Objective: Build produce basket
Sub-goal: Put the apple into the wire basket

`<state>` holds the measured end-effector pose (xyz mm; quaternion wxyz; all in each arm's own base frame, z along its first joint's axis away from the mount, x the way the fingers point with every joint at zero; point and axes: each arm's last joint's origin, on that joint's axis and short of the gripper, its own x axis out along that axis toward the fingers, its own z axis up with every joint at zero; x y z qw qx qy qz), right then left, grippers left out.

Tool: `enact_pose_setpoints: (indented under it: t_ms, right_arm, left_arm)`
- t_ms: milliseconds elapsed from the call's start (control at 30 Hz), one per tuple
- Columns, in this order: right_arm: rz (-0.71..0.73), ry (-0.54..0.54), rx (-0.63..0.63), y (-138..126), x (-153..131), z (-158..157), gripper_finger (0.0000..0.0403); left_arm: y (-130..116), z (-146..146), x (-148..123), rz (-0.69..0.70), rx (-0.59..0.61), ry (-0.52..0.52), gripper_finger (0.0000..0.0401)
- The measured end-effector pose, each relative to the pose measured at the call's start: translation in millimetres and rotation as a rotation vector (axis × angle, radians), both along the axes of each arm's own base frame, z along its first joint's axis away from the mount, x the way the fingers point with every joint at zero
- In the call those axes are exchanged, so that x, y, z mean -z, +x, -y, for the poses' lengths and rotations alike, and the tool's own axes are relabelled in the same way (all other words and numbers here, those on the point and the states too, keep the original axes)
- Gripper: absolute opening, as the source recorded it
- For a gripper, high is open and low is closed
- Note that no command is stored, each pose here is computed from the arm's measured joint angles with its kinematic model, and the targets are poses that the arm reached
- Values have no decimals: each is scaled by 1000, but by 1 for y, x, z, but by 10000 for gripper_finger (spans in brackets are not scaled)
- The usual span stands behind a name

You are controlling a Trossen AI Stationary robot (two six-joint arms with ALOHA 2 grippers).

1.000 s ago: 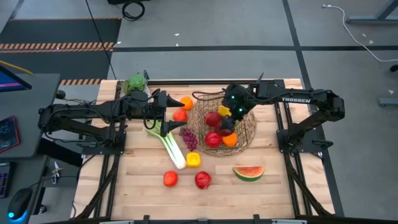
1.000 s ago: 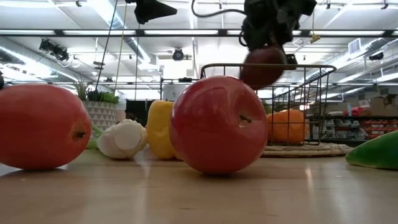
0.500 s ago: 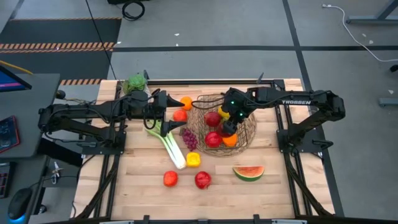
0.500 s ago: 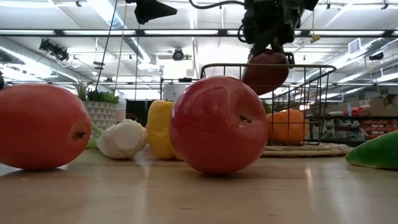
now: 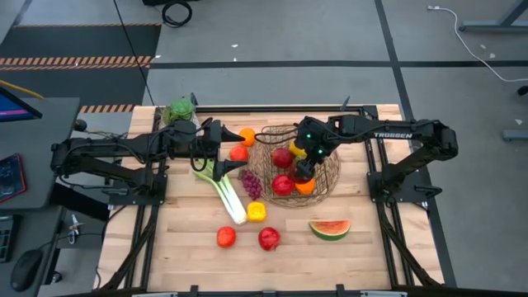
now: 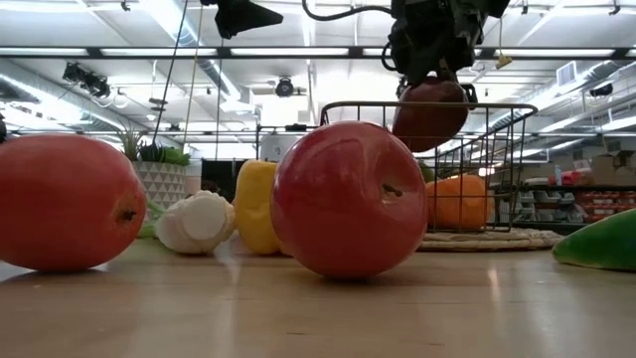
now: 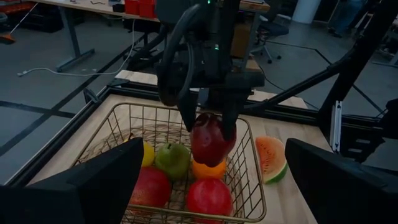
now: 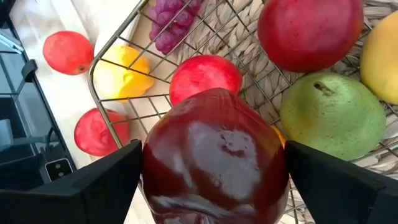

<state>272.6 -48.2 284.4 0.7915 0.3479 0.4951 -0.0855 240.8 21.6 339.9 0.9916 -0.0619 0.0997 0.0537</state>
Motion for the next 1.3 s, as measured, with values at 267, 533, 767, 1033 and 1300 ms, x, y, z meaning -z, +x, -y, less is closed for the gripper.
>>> enact_pose_setpoints:
  t_ms: [267,533,767,1033,1300]
  right_arm:
    - [90,114,-153,3,-4,-6,399]
    - [126,137,-154,5,-6,-7,397]
    - [199,82,-298,10,-11,-32,396]
    - [265,-40,-428,7,-21,-82,397]
    - [230,-45,-542,-5,-20,-130,397]
  left_arm:
    - [0,0,0,0,0,0,400]
    - [0,0,1,-19,0,-1,400]
    - [-3,0,10,-113,6,12,400]
    - [0,1,18,-175,0,-26,400]
    - [5,0,29,-244,-6,-42,400]
